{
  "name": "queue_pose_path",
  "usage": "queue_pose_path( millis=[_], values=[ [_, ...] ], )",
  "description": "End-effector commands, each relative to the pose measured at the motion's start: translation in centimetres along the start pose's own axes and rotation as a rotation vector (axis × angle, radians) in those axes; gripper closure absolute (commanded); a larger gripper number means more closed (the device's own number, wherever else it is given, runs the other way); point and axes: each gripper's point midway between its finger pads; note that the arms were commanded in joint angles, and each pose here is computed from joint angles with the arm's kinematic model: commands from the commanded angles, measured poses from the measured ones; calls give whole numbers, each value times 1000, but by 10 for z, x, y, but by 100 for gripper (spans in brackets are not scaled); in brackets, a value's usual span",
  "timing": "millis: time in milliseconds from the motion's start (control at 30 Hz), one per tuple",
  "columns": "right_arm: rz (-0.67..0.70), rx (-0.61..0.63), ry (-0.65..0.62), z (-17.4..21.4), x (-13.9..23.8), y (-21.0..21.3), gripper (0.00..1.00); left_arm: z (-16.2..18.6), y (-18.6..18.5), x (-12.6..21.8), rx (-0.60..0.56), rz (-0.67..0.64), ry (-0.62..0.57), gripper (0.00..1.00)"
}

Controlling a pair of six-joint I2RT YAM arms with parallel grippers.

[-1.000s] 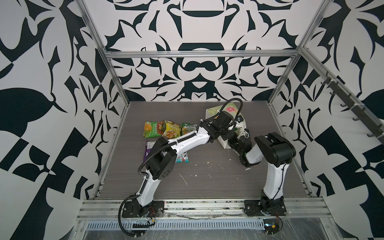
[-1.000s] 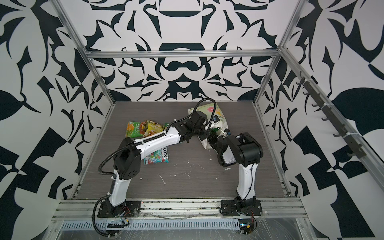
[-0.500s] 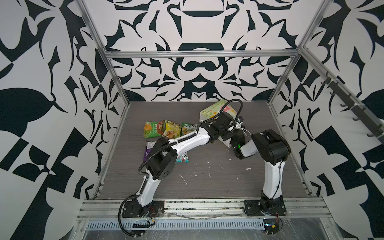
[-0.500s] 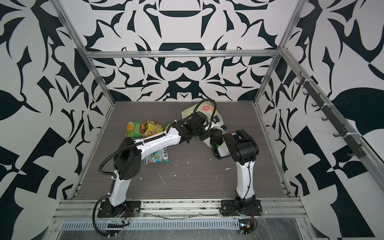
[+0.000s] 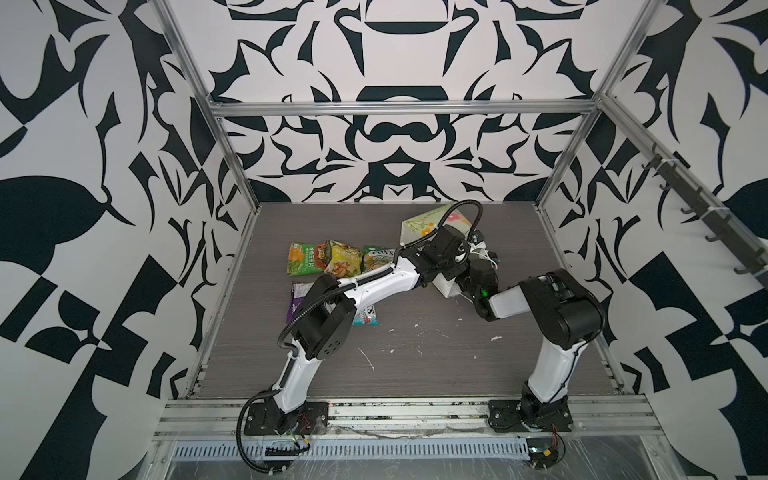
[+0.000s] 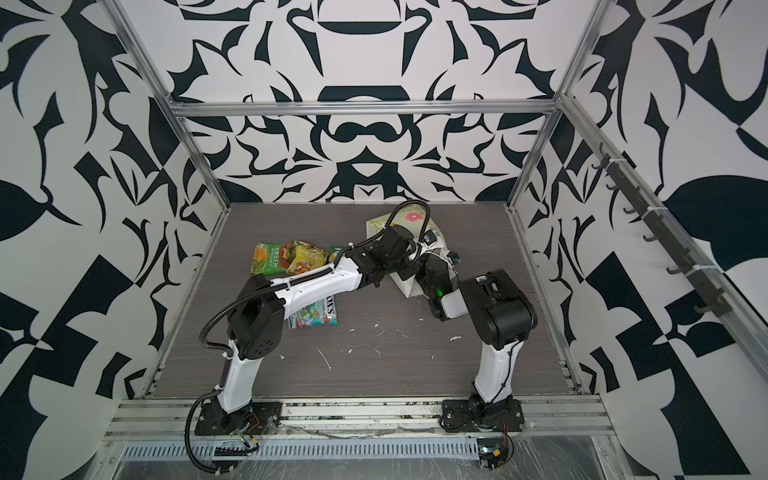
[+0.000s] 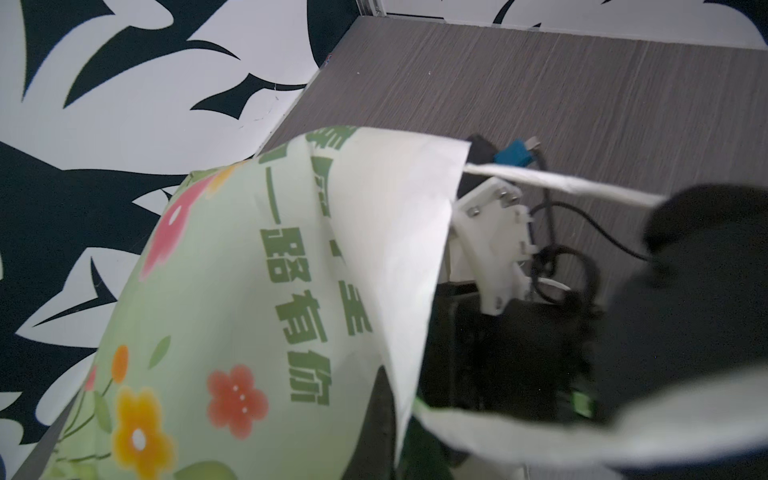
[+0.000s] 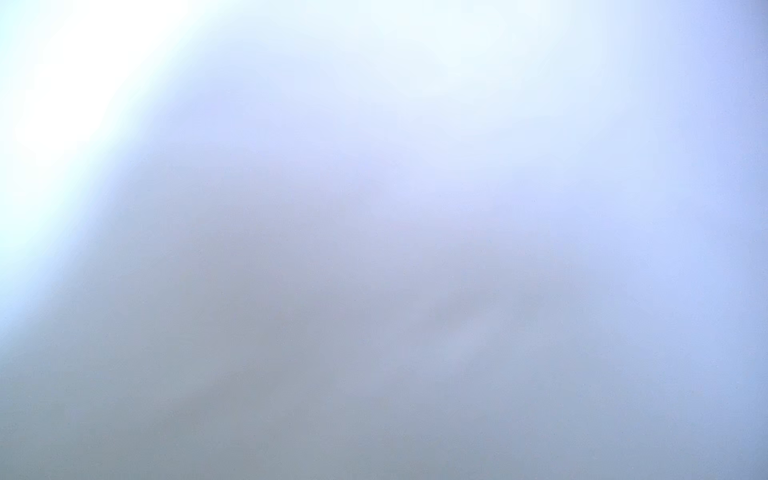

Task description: Take the snacks out of the paper bag

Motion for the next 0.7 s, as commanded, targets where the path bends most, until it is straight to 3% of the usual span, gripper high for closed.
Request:
queue_pose_path(
  millis=[0,433,667],
  values=[
    [-21,21,-26,-14,20,7,100,3,18,-7,43,-44,-3,100],
    [2,120,-23,-33,74,10,100,-4,35,-9,73,-70,-9,100],
    [-115,272,-27,-54,103,69,100,-22,58,-6,121,-79,-21,100]
  ],
)
Point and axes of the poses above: each gripper's point midway between its finger pads, its own x axis back along the fingers, its own y axis along the line the jaws close on, z = x × y, and after that the axes turned 5 degrees about x, right-handed
